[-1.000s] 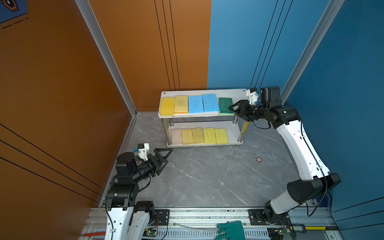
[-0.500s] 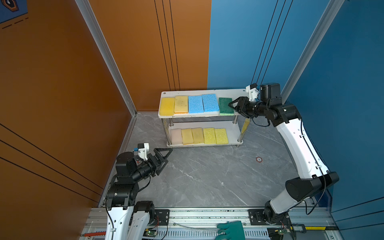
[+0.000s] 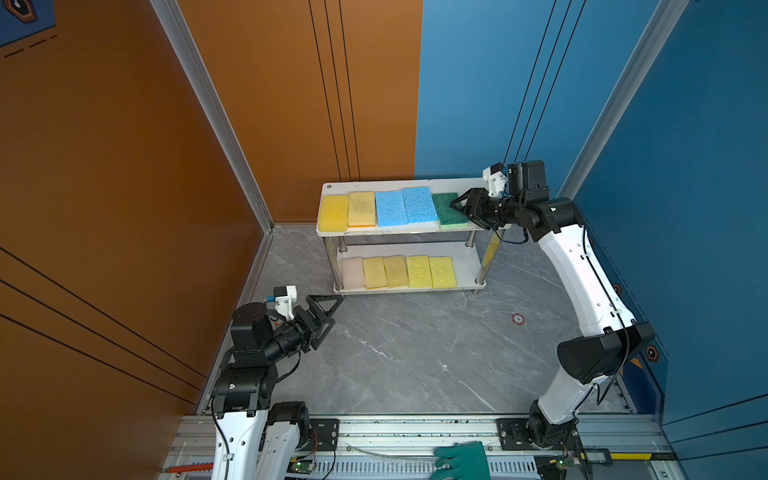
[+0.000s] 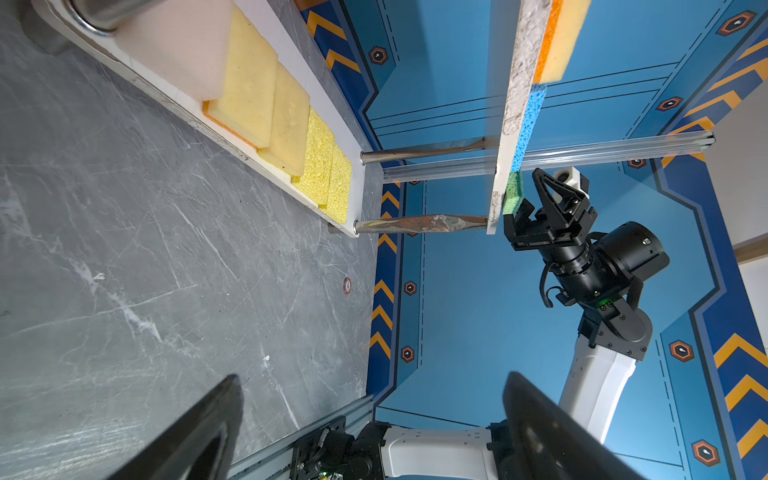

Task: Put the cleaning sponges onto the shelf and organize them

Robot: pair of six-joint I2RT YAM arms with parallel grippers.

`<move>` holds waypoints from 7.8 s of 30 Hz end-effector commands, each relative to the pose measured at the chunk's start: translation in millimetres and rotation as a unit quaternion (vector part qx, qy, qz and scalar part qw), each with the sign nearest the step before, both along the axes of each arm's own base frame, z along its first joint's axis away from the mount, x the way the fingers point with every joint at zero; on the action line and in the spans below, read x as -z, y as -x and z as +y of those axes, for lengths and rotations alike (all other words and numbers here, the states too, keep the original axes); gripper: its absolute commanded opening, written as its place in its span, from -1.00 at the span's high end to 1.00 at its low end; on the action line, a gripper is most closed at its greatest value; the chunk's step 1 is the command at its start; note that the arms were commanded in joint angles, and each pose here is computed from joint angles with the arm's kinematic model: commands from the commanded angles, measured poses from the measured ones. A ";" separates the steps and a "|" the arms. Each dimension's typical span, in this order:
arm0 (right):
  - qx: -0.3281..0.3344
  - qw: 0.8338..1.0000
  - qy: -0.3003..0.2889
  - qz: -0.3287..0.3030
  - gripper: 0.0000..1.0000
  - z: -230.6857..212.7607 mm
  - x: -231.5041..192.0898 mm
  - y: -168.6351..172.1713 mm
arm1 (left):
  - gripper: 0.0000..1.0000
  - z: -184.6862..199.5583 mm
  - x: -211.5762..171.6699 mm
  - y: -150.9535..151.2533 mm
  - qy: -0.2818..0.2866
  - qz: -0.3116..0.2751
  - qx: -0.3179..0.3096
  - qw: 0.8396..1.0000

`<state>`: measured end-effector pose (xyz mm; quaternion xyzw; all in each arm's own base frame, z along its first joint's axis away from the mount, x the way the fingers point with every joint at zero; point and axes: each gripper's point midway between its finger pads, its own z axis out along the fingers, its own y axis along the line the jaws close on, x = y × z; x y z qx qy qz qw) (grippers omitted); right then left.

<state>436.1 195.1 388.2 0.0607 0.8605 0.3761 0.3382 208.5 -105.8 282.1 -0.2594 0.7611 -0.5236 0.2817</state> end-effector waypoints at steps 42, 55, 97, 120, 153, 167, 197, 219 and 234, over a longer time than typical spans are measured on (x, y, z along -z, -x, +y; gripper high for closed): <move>-0.086 0.996 -0.002 -0.004 -0.13 52.9 -7.7 74.5 | -0.96 -0.3 -3.3 9.0 0.004 -0.014 -0.001 1.000; -0.085 0.996 -0.004 -0.003 -0.13 53.0 -6.9 58.3 | -0.96 1.7 0.6 5.0 -0.002 -0.009 -0.005 1.000; 0.038 0.998 -0.009 -0.051 -0.99 -46.0 -28.8 150.6 | -0.96 -5.9 -1.6 15.3 -0.005 -0.022 0.029 0.999; 0.098 0.979 0.160 -0.080 -0.99 -132.5 30.7 145.5 | -0.96 53.6 41.7 9.3 -0.187 -0.005 -0.107 0.977; 0.213 0.935 0.221 -0.180 -1.00 -186.2 129.7 128.2 | -0.96 119.0 90.4 -6.8 -0.410 -0.028 -0.180 0.894; 0.210 0.932 0.254 -0.154 -0.99 -194.9 174.2 121.5 | -0.96 127.6 104.4 -19.0 -0.453 -0.063 -0.184 0.870; 0.204 0.924 0.297 -0.131 -0.99 -221.6 272.3 49.4 | -0.96 152.4 136.7 -64.5 -0.537 -0.032 -0.166 0.827; 0.182 0.909 0.311 -0.210 -0.99 -201.2 290.0 43.8 | -0.96 143.5 165.8 -167.9 -0.576 -0.164 -0.175 0.781; 0.189 0.903 0.322 -0.214 -0.99 -200.2 295.1 41.3 | -0.96 125.9 189.6 -182.3 -0.568 -0.201 -0.132 0.787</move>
